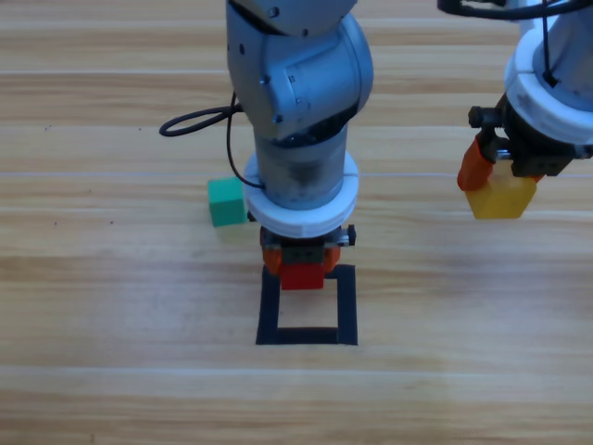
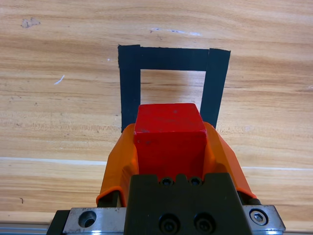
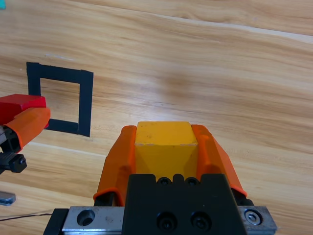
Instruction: Stack the blocks in the rectangular block: red at the bottom, yellow in the middle, green on top
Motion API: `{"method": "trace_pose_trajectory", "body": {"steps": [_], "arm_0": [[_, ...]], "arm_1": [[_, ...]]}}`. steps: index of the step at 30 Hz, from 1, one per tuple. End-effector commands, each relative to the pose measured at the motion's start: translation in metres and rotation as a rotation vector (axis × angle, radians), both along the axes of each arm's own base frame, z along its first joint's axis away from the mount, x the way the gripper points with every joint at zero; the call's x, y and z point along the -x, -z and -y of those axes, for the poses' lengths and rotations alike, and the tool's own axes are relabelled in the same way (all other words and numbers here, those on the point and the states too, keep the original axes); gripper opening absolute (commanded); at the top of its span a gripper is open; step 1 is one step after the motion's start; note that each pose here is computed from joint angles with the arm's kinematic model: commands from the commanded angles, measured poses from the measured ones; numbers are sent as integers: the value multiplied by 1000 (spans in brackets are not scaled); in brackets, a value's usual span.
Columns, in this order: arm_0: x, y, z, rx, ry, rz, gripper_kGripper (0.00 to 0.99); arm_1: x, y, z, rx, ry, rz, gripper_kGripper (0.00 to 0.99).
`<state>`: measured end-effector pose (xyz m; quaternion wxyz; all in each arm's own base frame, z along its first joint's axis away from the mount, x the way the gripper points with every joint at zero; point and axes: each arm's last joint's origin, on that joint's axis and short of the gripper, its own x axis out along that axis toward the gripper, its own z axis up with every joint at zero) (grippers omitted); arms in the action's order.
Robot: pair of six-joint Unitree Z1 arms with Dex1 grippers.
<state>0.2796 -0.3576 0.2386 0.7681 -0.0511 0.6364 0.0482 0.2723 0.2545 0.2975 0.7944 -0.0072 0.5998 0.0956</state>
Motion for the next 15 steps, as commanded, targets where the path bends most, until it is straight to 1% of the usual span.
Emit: {"method": "trace_pose_trajectory", "body": {"steps": [1,4,15], "arm_0": [[0,37,15,-46,8,-66,66],[-2,48,18,-49,13,-85,66],[-4,61,22,-56,20,-97,66]], "arm_1": [[-2,32,-17,84,-40,-39,0],[-3,34,-18,87,-40,-42,0],[-5,35,-19,88,-38,-39,0]]}}
